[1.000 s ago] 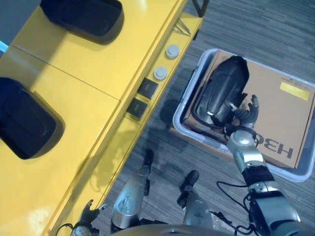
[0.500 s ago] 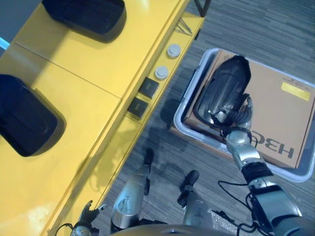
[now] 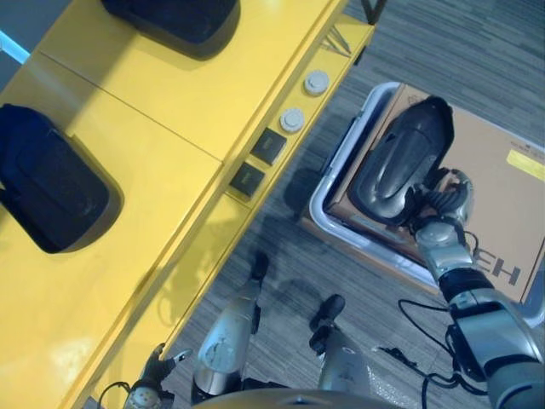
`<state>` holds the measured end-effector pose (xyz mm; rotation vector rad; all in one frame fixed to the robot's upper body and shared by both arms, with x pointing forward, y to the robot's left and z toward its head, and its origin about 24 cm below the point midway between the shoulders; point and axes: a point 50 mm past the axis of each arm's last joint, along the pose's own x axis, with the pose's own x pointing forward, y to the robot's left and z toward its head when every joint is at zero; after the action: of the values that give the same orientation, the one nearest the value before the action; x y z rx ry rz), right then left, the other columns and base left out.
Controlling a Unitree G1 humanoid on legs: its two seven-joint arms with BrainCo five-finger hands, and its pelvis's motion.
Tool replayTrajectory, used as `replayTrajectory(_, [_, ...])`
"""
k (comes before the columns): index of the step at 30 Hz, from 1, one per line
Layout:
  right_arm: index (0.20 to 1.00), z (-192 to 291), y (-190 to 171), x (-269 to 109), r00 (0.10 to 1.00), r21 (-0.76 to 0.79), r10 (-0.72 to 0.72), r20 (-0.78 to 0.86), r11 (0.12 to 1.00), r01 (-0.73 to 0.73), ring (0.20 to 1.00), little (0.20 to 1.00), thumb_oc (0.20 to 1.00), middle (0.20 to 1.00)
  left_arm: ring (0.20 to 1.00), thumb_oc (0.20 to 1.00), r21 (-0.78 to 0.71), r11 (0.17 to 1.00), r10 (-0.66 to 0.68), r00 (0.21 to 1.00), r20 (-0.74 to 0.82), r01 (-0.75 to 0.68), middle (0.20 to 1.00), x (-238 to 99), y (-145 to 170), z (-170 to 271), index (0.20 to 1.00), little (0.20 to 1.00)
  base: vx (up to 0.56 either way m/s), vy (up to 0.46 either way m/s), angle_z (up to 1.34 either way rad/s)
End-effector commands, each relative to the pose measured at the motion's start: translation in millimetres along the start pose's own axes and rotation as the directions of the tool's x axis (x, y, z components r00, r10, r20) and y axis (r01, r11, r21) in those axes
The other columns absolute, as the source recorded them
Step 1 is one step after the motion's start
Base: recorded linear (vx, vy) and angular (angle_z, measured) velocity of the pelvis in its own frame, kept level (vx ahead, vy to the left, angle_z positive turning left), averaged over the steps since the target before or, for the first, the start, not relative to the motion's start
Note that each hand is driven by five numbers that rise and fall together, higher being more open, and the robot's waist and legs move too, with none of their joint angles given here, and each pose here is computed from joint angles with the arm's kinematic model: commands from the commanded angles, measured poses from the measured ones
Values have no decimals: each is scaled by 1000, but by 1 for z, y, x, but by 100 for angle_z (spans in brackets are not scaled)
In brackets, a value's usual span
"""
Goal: Move parts from the plastic box to the shelf.
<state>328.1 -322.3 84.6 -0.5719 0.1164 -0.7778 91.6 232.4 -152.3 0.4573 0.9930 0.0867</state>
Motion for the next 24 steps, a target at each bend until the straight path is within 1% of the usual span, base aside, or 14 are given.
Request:
replayTrajectory(1, [200,-33,6,-14,994,-43,57,-98,997,-62,200,200,200,200,1000,1000,18,999,38,999,3,-38,1000,4,13,5,1000,1000,-11,-3,4])
replayTrajectory(9, [200,-25,5,-12,995,11,63,-77,998,-62,200,200,200,200,1000,1000,6,999,47,999,14,-47,1000,4,14,6,1000,1000,-4,-10,0])
replayTrajectory(12, [200,-23,5,-13,996,76,52,-71,996,-47,200,200,200,200,1000,1000,-4,998,57,998,23,-57,1000,4,15,7,1000,1000,-1,-45,-1])
replayTrajectory(13, [200,-21,3,-13,997,124,35,-69,992,-26,200,200,200,200,1000,1000,-10,998,63,998,30,-63,1000,4,16,7,1000,1000,9,-42,0])
replayTrajectory(15, [200,-21,3,-13,997,157,26,-69,987,-15,200,200,200,200,1000,1000,-13,998,67,997,37,-66,1000,4,17,8,1000,1000,14,-43,-2])
replayTrajectory(17, [200,-13,-4,-11,998,236,-11,-55,971,24,200,200,200,200,1000,1000,-34,996,83,995,56,-81,1000,4,17,9,1000,1000,41,-89,-8])
replayTrajectory(18, [200,-2,-10,-10,999,308,-45,-30,950,52,200,200,200,200,1000,1000,-93,991,103,989,102,-94,1000,5,22,17,1000,1000,77,-134,-12])
replayTrajectory(20, [200,3,-16,-15,997,379,-71,-10,923,69,200,200,200,200,1000,1000,-133,988,103,976,191,-78,1000,6,26,35,1000,1000,123,-156,-13])
replayTrajectory(22, [200,9,-16,-23,998,389,-62,23,920,48,200,200,200,200,1000,1000,-175,984,83,961,265,-37,1000,7,25,55,1000,1000,115,-132,-15])
replayTrajectory(24, [200,13,-14,-27,998,394,-56,35,918,38,200,200,200,200,1000,1000,-205,979,60,951,304,3,1000,6,24,66,1000,1000,91,-82,-18])
